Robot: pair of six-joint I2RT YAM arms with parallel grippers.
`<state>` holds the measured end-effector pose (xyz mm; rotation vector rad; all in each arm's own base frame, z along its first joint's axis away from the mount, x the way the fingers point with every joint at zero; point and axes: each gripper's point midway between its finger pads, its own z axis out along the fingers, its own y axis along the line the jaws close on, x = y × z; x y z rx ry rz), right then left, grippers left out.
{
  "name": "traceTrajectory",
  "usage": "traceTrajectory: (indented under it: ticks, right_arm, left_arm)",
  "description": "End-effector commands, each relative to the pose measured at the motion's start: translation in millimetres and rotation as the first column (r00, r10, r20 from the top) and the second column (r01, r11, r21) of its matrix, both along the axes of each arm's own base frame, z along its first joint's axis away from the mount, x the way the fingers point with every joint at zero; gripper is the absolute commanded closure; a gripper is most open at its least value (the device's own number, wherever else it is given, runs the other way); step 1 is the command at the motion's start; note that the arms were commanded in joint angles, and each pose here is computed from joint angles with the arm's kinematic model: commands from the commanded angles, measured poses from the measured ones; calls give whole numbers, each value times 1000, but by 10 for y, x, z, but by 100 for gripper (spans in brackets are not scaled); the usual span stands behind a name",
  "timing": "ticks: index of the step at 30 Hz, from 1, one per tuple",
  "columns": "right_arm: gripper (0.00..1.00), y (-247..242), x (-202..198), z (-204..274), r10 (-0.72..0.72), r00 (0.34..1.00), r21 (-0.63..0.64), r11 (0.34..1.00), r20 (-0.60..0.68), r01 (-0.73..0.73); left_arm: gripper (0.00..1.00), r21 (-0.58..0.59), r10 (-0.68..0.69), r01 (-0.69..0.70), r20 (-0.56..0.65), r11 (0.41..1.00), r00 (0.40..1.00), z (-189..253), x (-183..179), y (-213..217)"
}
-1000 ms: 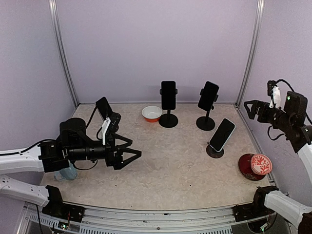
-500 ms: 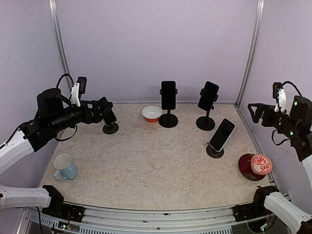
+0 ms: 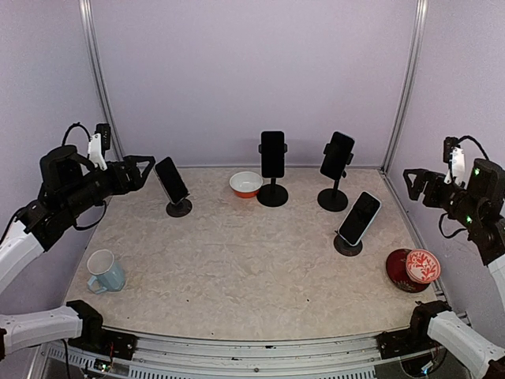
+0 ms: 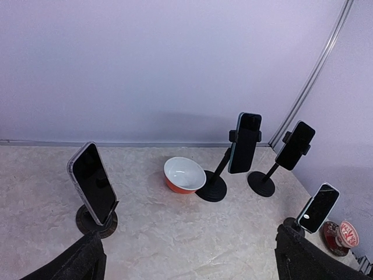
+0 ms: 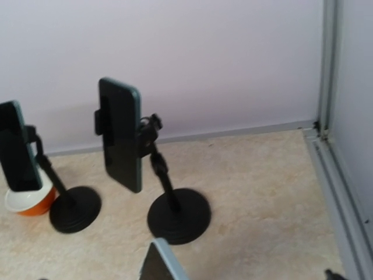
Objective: Place the phone on the phone stand
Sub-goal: Reset both arms
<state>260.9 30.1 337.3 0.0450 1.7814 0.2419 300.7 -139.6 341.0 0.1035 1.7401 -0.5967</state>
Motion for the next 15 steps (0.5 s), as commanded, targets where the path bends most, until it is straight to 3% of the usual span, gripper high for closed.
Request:
traceTrajectory:
  ticks: [1, 15]
  right_arm:
    - [0, -149, -50, 127, -97, 993, 0, 995, 62, 97]
    - [0, -284, -93, 244, -185, 977, -4, 982, 108, 187]
  left_arm:
    - [1, 45, 68, -68, 13, 997, 998, 13, -78, 220]
    - [1, 85, 152, -156, 51, 984, 987, 88, -266, 555]
